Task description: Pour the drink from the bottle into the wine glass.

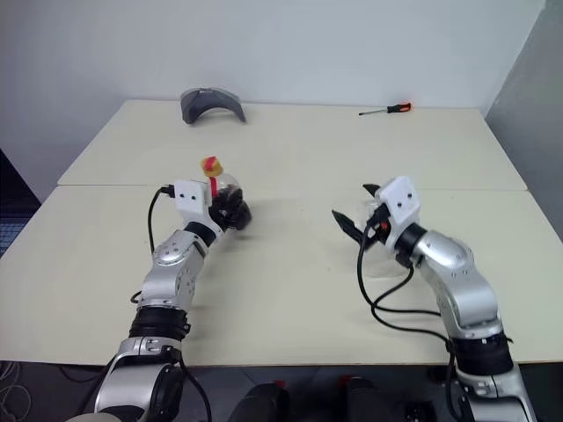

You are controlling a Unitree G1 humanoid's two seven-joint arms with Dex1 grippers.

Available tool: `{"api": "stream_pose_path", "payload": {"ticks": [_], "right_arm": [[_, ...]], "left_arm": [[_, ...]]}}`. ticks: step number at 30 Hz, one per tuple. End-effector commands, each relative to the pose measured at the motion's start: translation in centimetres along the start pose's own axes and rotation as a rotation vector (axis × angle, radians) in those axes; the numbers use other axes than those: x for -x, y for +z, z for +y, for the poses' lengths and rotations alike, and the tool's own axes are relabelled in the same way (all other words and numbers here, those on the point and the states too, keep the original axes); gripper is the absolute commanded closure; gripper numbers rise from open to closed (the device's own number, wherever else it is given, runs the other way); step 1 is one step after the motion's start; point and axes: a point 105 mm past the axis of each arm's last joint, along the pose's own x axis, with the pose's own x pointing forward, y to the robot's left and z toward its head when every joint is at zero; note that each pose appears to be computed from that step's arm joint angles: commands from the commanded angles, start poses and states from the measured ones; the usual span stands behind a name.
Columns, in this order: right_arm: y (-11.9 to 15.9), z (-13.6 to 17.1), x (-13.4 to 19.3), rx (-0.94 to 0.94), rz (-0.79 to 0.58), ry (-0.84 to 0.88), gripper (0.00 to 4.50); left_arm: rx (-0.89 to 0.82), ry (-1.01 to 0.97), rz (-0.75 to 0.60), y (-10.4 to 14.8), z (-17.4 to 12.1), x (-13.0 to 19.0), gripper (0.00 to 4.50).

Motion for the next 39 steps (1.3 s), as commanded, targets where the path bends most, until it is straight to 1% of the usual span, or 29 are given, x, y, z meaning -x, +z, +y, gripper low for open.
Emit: {"api": "stream_pose_path", "payload": {"ticks": [1, 4, 6, 8, 12, 16, 23, 26, 34, 39], "right_arm": [[4.1, 0.0, -1.7, 0.001, -0.117, 0.065, 0.00], [6.0, 0.8, -3.3, -0.031, -0.169, 0.132, 0.00], [6.7, 1.4, -4.2, -0.098, -0.186, 0.172, 0.00], [6.8, 1.8, -4.7, -0.143, -0.180, 0.200, 0.00], [6.9, 2.3, -5.1, -0.151, -0.168, 0.249, 0.00], [7.5, 3.3, -5.7, -0.178, -0.154, 0.343, 0.00], [7.1, 4.5, -6.3, -0.183, -0.112, 0.425, 0.00], [6.1, 5.2, -6.6, -0.174, -0.075, 0.461, 0.00], [5.5, 4.4, -8.1, -0.154, -0.061, 0.397, 0.00], [6.2, 3.7, -8.9, -0.192, -0.082, 0.358, 0.00]], "left_arm": [[-0.033, -0.182, -0.056, 3.6, -2.7, -0.2, 3.39], [-0.053, -0.282, -0.031, 3.8, -4.2, -0.3, 3.44], [-0.059, -0.326, -0.023, 3.8, -4.8, -0.5, 3.46], [-0.066, -0.356, -0.012, 3.6, -5.3, -0.7, 3.47], [-0.082, -0.402, 0.000, 3.3, -5.9, -0.8, 3.48], [-0.101, -0.489, 0.014, 3.0, -7.2, -0.6, 3.50], [-0.132, -0.546, 0.002, 3.6, -7.9, -1.0, 3.51], [-0.147, -0.565, -0.008, 4.1, -8.1, -1.2, 3.51], [-0.154, -0.594, -0.024, 4.6, -8.5, -1.4, 3.52], [-0.156, -0.597, -0.027, 4.8, -8.4, -1.5, 3.53]]}}
